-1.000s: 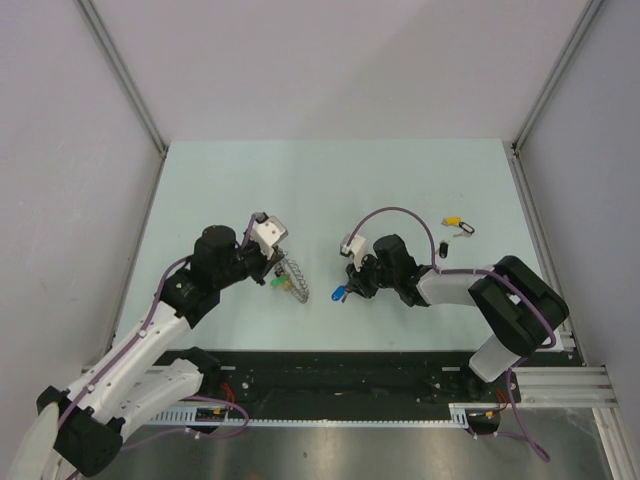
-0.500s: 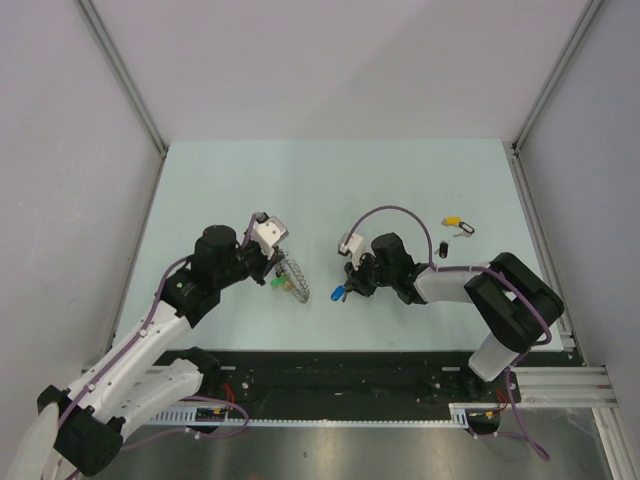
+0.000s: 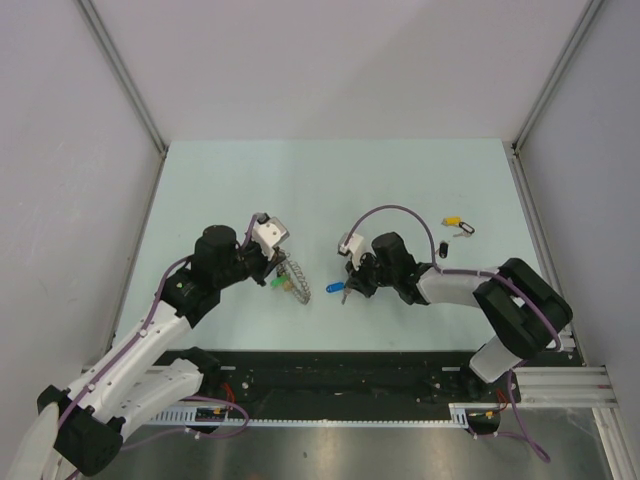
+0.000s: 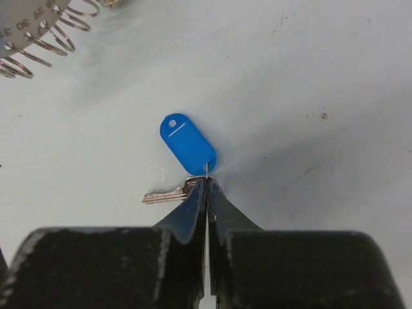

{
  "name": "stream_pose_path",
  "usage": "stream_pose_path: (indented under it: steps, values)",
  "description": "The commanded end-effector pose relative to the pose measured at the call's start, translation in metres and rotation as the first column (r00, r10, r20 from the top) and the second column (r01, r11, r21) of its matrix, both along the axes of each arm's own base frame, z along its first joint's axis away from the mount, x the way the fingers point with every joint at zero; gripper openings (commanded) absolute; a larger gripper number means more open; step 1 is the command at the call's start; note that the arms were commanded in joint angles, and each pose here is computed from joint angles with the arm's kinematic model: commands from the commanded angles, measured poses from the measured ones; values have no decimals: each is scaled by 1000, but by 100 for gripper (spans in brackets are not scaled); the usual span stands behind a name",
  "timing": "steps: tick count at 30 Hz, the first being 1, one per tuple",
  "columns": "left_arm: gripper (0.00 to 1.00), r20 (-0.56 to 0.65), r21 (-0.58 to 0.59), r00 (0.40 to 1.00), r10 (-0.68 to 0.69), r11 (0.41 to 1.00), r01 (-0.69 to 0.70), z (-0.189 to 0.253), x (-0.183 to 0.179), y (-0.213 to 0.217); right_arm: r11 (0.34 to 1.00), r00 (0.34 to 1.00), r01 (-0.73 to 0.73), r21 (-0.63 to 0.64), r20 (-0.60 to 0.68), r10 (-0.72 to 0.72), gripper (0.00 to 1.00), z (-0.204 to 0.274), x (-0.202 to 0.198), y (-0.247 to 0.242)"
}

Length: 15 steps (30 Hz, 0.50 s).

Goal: Put the keys on the keyring

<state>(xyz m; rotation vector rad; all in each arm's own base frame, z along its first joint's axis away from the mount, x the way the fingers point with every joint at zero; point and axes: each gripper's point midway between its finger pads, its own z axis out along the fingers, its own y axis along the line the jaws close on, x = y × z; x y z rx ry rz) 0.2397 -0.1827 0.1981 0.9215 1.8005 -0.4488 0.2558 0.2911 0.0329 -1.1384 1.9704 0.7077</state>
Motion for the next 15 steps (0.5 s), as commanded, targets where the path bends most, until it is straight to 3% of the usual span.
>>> stream_pose_path:
  steps: [1,8,15]
  values:
    - [1,84,-44,989,-117,992,122,23,-6,-15,999,994,23,41,101,-27,0,46,9,5]
    - [0,112,-66,944,-309,946,318,34,-27,-36,992,986,120,39,109,-124,0,88,6,-3]
    - [0,123,-53,902,-414,905,422,51,-26,-53,985,977,155,72,133,-164,0,137,-5,-14]
